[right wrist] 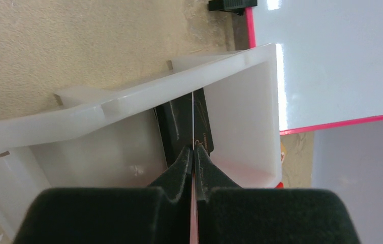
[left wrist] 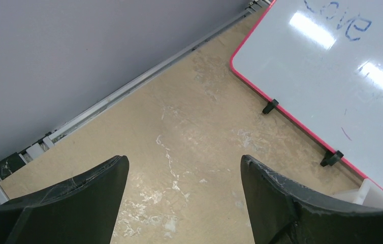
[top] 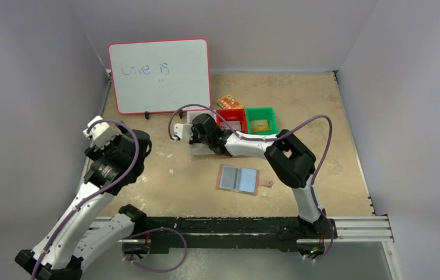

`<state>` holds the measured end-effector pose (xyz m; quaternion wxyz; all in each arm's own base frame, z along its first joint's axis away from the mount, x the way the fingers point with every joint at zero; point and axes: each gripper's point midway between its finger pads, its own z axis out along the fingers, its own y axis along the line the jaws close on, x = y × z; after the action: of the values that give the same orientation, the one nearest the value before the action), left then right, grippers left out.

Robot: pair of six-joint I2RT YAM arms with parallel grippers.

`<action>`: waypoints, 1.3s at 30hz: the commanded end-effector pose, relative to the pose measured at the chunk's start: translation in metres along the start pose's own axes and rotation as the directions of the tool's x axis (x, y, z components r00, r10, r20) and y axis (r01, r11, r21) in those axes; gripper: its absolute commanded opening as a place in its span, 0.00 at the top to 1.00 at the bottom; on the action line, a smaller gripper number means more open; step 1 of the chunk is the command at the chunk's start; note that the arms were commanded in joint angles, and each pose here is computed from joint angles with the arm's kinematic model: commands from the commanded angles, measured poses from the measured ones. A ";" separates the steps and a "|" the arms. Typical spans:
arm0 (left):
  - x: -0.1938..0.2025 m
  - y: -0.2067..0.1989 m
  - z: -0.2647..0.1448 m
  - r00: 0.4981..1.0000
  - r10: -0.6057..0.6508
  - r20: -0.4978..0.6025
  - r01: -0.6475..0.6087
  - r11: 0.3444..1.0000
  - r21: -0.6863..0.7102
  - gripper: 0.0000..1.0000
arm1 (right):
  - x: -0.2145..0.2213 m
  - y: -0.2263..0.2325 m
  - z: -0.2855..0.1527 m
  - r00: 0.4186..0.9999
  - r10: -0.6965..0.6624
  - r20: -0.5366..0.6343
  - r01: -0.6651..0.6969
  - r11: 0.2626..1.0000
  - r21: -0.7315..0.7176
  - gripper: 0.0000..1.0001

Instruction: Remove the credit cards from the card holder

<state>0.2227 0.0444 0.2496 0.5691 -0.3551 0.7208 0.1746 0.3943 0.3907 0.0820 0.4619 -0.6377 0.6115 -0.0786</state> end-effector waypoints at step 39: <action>-0.027 0.022 -0.007 0.982 -0.165 0.088 0.166 0.986 -0.006 0.17 | -0.003 -0.032 0.012 0.999 -0.031 0.024 0.030 0.998 0.051 0.57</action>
<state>0.2039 0.0611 0.2712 0.6058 -0.4050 0.6692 0.1458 0.4192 0.3834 0.0579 0.4481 -0.6473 0.6083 -0.1010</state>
